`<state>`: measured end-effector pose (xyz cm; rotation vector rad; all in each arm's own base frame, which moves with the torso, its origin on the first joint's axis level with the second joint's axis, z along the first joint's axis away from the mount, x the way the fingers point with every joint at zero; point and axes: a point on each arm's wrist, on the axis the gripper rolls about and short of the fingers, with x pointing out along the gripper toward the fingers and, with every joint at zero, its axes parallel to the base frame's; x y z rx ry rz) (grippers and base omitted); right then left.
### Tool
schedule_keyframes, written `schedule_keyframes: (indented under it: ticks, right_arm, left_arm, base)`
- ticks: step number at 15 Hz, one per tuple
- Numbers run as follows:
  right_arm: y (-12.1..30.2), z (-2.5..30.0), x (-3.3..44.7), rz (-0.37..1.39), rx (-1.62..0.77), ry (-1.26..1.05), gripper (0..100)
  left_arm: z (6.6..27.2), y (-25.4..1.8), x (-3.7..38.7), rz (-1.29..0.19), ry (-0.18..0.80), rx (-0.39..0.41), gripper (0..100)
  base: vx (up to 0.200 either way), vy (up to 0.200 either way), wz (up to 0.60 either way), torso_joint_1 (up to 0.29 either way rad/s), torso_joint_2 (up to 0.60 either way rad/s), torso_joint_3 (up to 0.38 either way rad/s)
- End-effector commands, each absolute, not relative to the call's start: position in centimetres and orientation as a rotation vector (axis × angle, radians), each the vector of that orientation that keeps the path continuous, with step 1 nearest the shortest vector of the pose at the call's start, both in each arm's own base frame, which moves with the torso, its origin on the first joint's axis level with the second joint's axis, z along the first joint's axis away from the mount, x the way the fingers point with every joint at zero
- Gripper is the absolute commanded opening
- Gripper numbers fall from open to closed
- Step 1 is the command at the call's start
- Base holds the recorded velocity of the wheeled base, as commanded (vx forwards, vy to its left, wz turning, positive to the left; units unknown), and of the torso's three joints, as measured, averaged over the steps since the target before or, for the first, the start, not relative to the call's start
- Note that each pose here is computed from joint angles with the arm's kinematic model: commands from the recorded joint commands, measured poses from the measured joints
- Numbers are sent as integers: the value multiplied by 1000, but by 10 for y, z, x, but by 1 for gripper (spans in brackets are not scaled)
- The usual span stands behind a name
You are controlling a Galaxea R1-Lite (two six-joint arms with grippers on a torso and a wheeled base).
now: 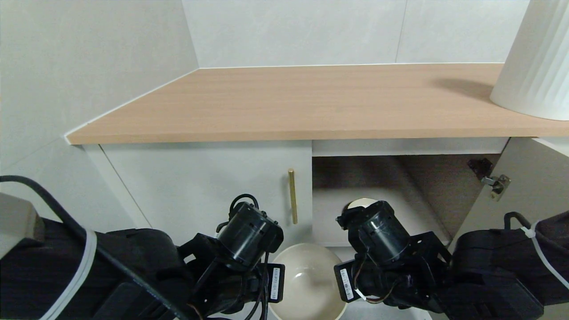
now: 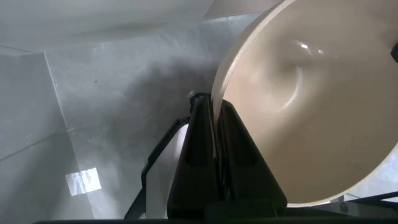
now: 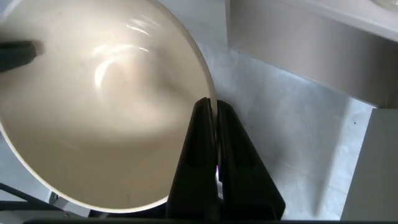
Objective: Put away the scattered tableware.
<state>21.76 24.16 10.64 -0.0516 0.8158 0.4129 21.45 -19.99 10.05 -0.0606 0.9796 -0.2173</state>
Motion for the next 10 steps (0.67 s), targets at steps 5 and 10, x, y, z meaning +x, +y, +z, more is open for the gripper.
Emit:
schedule_keyframes:
  ticks: [5, 10]
  right_arm:
    - [242, 103, 218, 405, -63, 826, 0]
    - [242, 103, 218, 405, -63, 826, 0]
  left_arm:
    - [100, -199, 214, -211, 982, -56, 0]
    - [101, -199, 213, -209, 986, -53, 0]
  base:
    - [0, 0, 0, 0, 0, 0]
    - [0, 0, 0, 0, 0, 0]
